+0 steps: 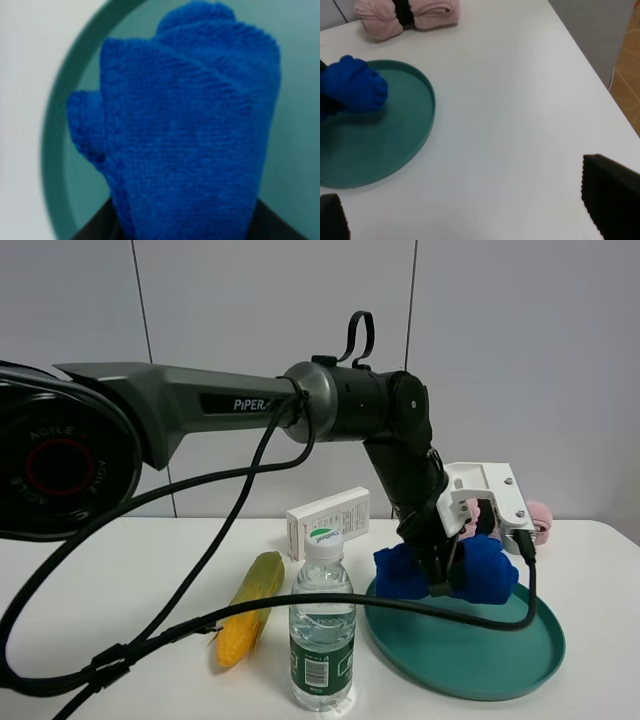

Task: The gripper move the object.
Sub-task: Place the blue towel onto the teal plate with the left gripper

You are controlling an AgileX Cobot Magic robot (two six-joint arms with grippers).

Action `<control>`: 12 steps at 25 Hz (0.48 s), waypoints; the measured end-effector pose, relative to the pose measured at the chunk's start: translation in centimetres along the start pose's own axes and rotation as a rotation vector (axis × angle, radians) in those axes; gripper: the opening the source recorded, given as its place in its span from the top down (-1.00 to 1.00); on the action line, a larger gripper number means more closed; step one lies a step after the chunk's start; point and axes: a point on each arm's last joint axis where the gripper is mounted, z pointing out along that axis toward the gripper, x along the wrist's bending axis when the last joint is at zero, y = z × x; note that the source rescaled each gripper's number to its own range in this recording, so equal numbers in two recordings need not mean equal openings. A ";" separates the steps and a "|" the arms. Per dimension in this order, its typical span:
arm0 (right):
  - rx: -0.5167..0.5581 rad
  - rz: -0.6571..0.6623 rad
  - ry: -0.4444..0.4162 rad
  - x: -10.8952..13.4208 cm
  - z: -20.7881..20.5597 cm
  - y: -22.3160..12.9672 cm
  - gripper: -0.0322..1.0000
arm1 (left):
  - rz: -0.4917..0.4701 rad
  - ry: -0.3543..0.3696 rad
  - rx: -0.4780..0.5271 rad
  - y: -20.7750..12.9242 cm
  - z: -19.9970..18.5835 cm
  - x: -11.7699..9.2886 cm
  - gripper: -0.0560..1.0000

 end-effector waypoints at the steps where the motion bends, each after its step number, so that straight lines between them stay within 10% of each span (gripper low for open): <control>1: 0.000 0.000 0.000 0.0 0.0 0.0 -1.00 | -0.009 -0.010 -0.004 -0.1 0.3 -0.1 0.89; 4: 0.000 0.000 0.000 0.0 0.0 0.0 -1.00 | -0.024 -0.024 -0.013 -0.1 0.6 -0.4 0.60; 7: 0.000 0.000 0.000 0.0 0.0 0.0 -1.00 | -0.028 -0.027 -0.017 -0.1 0.6 -0.4 -0.14; 12: 0.000 0.000 0.000 0.0 0.0 0.0 -1.00 | -0.014 0.005 -0.031 0.9 -1.8 0.4 -0.38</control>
